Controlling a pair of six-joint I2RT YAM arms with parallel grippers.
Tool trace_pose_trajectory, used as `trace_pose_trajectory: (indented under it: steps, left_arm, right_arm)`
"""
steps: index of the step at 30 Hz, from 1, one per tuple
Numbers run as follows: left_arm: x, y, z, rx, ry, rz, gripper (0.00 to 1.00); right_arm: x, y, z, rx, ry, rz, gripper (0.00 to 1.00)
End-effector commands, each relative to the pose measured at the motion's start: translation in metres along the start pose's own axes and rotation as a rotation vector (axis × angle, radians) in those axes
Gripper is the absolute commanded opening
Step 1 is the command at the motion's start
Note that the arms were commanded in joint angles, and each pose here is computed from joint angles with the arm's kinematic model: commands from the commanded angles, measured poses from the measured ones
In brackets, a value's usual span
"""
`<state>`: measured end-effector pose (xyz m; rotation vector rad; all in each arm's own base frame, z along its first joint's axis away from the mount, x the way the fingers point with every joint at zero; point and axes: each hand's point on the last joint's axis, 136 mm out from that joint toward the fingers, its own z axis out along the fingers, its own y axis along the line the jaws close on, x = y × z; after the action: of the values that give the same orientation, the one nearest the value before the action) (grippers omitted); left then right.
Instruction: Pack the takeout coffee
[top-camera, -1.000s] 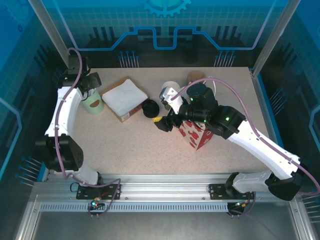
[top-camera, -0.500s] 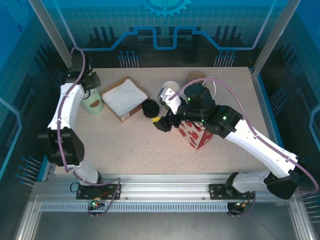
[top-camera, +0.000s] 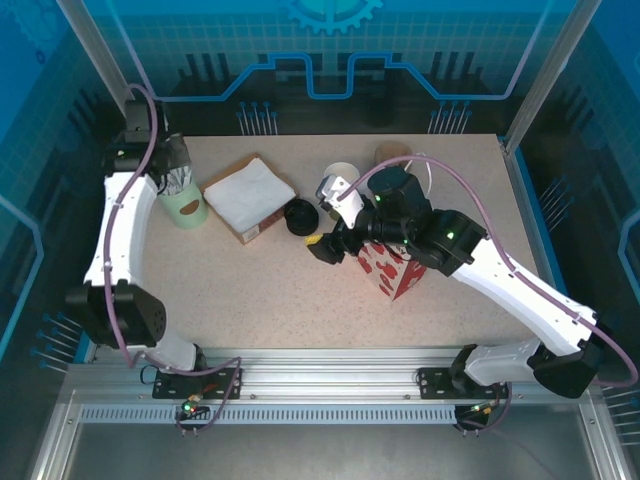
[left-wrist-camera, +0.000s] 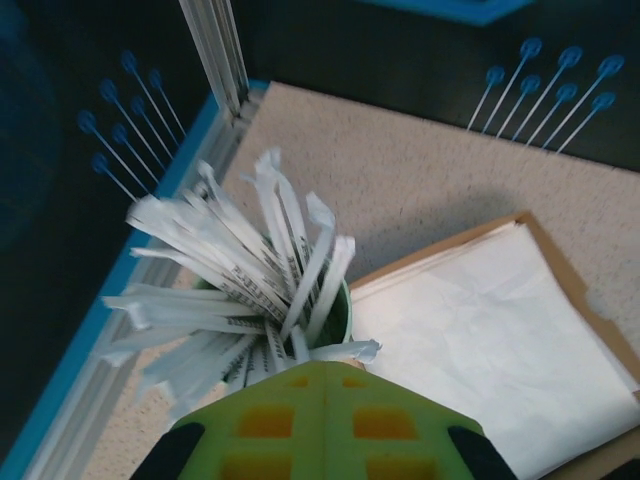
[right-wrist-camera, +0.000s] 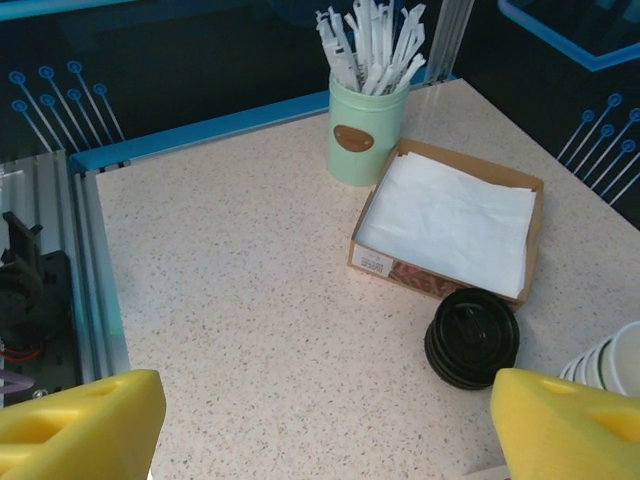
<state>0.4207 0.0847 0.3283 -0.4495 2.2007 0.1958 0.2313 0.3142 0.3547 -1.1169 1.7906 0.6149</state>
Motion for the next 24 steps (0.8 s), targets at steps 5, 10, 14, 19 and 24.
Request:
trace_pose_trajectory:
  steps: [5,10,14,19,24]
  left_arm:
    - [-0.044,-0.018,-0.140,0.128,-0.262,0.054,0.00]
    - [-0.043,-0.072,-0.217,0.358,-0.361,0.140,0.00]
    - [-0.027,-0.131,-0.261,0.609,-0.359,0.212,0.00]
    - [-0.004,-0.199,-0.297,0.915,-0.302,0.259,0.00]
    - [0.018,-0.255,-0.307,1.068,-0.222,0.320,0.00]
  right_arm:
    - [-0.021,-0.023,-0.039,0.150,-0.008,0.004,0.87]
    - [-0.029,-0.051,-0.075,0.273,-0.007,0.028,0.87]
    - [-0.019,-0.090,-0.117,0.434,0.014,0.141,0.88]
    - [0.008,-0.121,-0.165,0.605,0.039,0.252,0.88]
    - [0.034,-0.129,-0.195,0.708,0.083,0.298,0.88]
